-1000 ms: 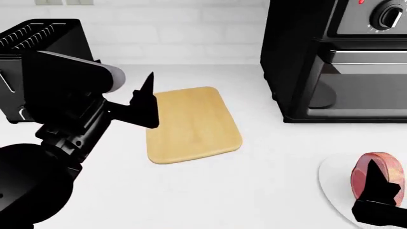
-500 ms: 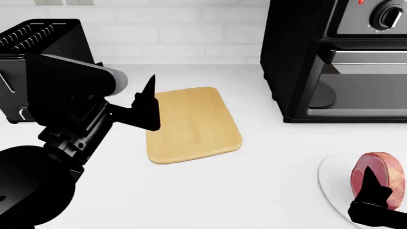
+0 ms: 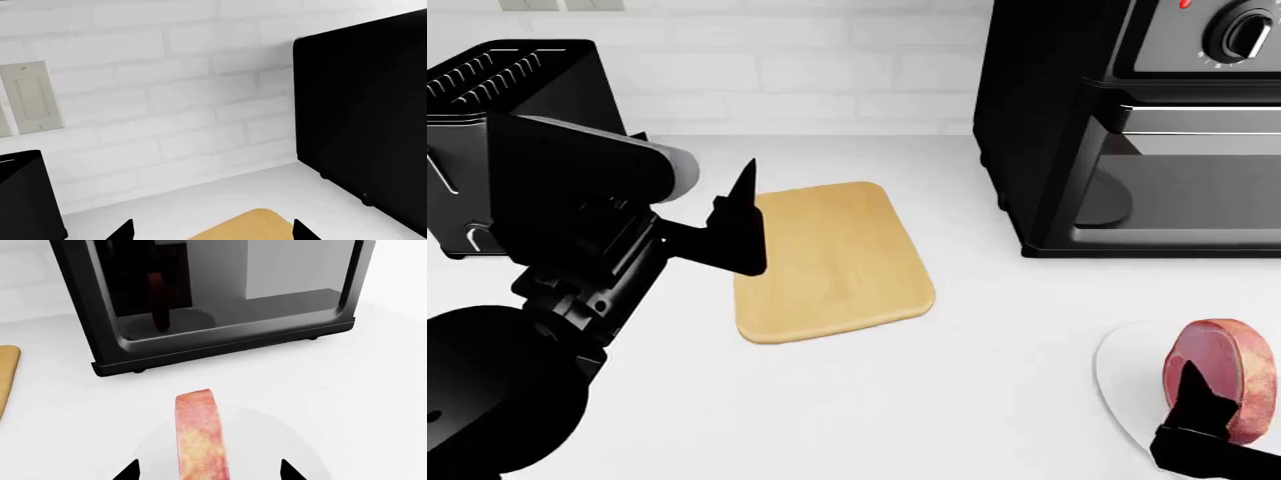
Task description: Pick the ham from the plate and place it on the cutting board. Then pick the condiment bottle from the cabinet and place it next to the cutting board.
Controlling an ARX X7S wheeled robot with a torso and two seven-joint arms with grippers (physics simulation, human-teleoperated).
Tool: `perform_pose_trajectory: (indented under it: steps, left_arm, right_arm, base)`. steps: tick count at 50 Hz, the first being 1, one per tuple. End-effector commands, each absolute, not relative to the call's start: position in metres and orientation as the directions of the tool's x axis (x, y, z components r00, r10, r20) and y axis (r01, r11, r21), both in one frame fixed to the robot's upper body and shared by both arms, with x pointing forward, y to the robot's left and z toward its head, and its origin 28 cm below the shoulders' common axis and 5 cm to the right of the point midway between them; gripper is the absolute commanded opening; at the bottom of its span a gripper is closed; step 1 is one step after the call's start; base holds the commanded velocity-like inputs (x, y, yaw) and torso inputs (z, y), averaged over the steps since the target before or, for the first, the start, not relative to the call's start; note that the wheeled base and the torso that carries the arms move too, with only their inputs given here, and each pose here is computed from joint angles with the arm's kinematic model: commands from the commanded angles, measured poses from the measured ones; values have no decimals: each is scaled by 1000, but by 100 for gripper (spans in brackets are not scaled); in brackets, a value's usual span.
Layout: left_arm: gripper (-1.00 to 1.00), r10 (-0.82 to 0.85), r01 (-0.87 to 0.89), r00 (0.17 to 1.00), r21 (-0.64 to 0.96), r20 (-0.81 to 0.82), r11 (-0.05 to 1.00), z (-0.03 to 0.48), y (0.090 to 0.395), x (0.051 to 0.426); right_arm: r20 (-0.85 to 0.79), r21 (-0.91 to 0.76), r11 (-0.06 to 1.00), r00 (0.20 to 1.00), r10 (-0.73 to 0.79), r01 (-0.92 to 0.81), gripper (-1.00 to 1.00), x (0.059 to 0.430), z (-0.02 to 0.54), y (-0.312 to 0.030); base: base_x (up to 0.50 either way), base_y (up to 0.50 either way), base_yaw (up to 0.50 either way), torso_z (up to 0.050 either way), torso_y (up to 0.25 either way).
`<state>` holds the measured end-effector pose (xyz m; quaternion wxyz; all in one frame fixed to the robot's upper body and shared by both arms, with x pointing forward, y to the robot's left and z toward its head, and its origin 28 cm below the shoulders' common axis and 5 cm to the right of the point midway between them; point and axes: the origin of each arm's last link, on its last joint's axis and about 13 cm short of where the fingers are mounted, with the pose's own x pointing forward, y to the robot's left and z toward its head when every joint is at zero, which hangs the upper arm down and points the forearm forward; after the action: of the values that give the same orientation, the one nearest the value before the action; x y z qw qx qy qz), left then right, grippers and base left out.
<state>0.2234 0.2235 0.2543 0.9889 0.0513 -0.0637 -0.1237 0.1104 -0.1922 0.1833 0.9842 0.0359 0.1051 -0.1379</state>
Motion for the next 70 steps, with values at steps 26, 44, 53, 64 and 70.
perform_pose_trajectory:
  steps: [26, 44, 53, 64, 70]
  left_arm:
    - [100, -243, 230, 963, 111, 115, 967, 255, 225, 222]
    - [100, -227, 214, 966, 110, 121, 971, 256, 229, 222]
    - [100, -218, 206, 969, 104, 120, 973, 253, 230, 222]
    - [100, -209, 198, 971, 99, 118, 975, 253, 232, 221]
    - [100, -204, 194, 972, 100, 115, 976, 253, 234, 221]
  right_arm:
    - [-43, 32, 983, 983, -179, 180, -100, 107, 243, -185]
    - [-49, 178, 971, 985, 168, -157, -100, 153, 244, -132]
    - [-83, 198, 945, 956, 282, -261, -100, 179, 233, -112]
    - [-105, 220, 911, 920, 378, -349, -100, 222, 227, -95]
    - [-111, 220, 888, 894, 433, -403, -100, 254, 224, -87]
  base:
    - [0, 0, 0, 0, 0]
    - [0, 0, 0, 0, 0]
    - [0, 0, 0, 0, 0]
    - [0, 0, 0, 0, 0]
    - [0, 0, 0, 0, 0]
